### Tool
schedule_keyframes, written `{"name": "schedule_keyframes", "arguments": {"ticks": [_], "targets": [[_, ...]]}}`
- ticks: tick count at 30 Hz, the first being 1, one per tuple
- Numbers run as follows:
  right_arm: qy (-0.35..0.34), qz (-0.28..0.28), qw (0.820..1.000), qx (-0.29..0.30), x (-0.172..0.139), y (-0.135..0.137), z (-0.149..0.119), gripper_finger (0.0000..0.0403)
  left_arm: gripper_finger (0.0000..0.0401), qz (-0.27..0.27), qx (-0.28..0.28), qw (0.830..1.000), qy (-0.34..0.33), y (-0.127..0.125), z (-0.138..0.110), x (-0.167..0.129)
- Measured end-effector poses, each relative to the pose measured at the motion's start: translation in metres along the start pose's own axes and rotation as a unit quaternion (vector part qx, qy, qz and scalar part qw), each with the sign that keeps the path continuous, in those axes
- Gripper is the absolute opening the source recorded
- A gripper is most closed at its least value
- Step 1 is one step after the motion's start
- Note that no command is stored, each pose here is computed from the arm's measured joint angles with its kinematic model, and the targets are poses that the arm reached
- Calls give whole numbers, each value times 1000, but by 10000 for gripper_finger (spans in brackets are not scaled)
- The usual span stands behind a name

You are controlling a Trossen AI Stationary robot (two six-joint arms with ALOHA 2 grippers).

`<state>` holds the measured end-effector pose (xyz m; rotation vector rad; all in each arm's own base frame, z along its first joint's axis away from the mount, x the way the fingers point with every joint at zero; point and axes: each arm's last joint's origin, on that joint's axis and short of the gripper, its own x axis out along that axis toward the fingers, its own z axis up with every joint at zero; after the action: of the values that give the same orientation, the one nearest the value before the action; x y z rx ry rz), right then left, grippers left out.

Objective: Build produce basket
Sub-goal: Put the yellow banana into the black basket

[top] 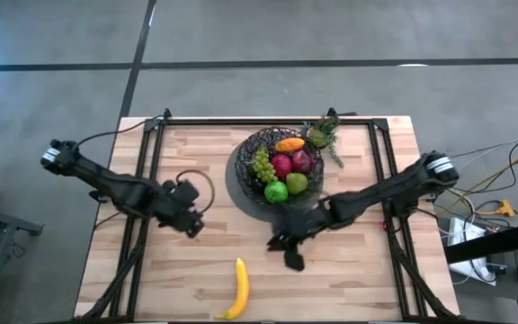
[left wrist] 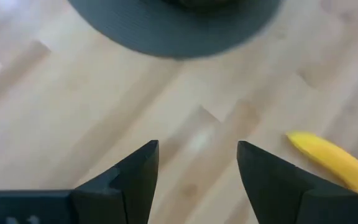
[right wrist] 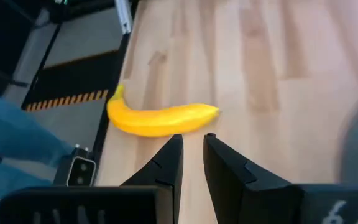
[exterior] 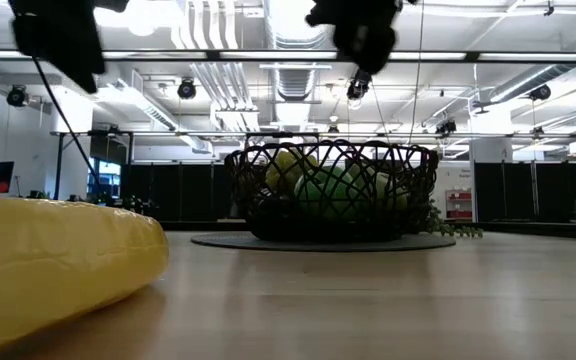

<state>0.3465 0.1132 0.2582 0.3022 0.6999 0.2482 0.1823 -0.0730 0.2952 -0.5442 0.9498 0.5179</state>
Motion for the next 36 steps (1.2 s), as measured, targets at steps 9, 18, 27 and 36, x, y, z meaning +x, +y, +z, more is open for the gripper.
{"name": "schedule_keyframes", "arguments": {"ticks": [9,18,27,36], "targets": [[85,34,984,-154,87,34,16,132,200,-72,31,997,24,4,-40,0],[131,73,928,-340,166,52,8,260,200,-63,51,994,70,8,-54,13],[222,88,887,-394,210,49,-13,303,200,-70,68,992,80,8,-55,14],[324,26,910,-257,201,44,-19,201,200,-72,68,992,77,8,-55,14]]}}
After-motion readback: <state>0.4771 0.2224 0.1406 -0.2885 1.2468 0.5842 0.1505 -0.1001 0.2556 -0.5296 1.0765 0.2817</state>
